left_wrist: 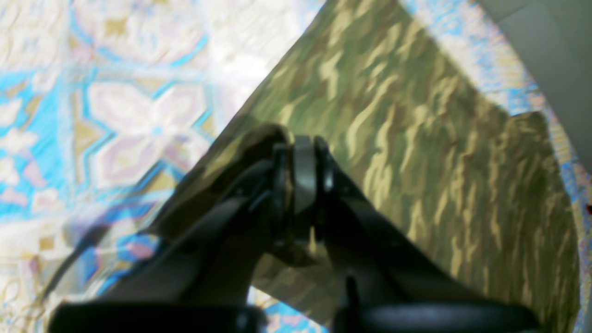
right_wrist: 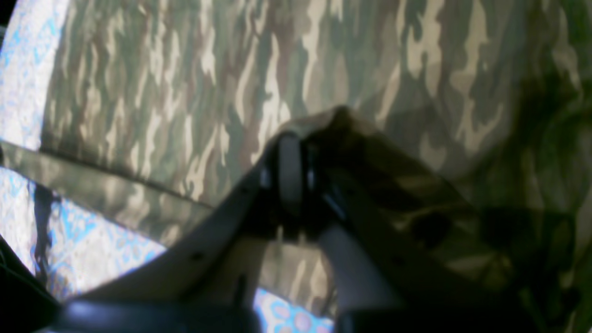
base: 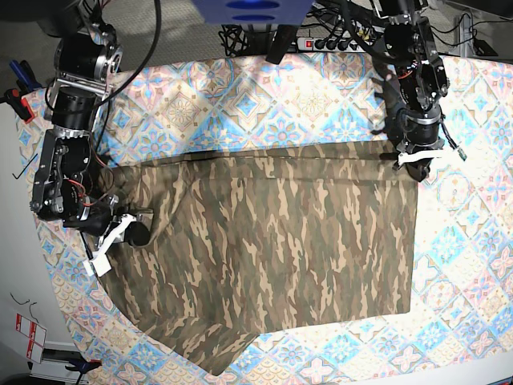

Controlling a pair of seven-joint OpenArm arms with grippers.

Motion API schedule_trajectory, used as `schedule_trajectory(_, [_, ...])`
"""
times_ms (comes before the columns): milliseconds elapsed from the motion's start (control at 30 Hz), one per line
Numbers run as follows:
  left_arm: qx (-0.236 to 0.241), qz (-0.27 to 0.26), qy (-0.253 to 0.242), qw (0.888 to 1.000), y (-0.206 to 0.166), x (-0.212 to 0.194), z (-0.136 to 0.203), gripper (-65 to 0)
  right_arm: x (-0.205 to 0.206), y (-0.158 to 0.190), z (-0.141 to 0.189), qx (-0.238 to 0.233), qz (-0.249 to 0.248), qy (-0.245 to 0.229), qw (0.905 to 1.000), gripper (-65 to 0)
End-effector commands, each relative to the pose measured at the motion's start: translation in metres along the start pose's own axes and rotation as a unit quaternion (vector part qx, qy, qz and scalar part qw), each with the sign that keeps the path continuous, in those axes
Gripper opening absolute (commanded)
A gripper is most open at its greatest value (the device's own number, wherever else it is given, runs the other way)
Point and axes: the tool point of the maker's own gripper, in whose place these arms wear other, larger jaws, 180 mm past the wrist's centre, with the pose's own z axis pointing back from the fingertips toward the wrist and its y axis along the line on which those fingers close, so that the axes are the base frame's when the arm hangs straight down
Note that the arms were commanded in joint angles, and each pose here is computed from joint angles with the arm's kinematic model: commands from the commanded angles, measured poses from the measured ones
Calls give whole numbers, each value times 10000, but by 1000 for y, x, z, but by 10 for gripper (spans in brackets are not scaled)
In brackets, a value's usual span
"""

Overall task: Fold the T-shirt properly
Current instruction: 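Lift the shirt edge with both grippers and fold it over the body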

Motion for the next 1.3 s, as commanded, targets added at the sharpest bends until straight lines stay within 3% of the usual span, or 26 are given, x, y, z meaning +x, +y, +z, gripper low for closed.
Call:
schedule_trajectory(0, [-124, -46, -215, 9997, -7, 13, 0, -650, 26, 0, 6, 20, 87, -358, 9993, -650])
schedule_trajectory(500, [-270, 21, -374, 9989, -23, 26, -12, -650, 39, -11, 6, -306, 324, -503, 9977, -650])
schedule_trajectory(800, [-337, 69, -424, 9985, -30, 31, -19, -650, 42, -23, 14, -418, 121, -715, 9965, -650])
schedule_trajectory(1267, [-309, -54, -491, 9983, -35, 37, -29, -650, 63, -21, 17, -409, 199, -910, 9948, -650])
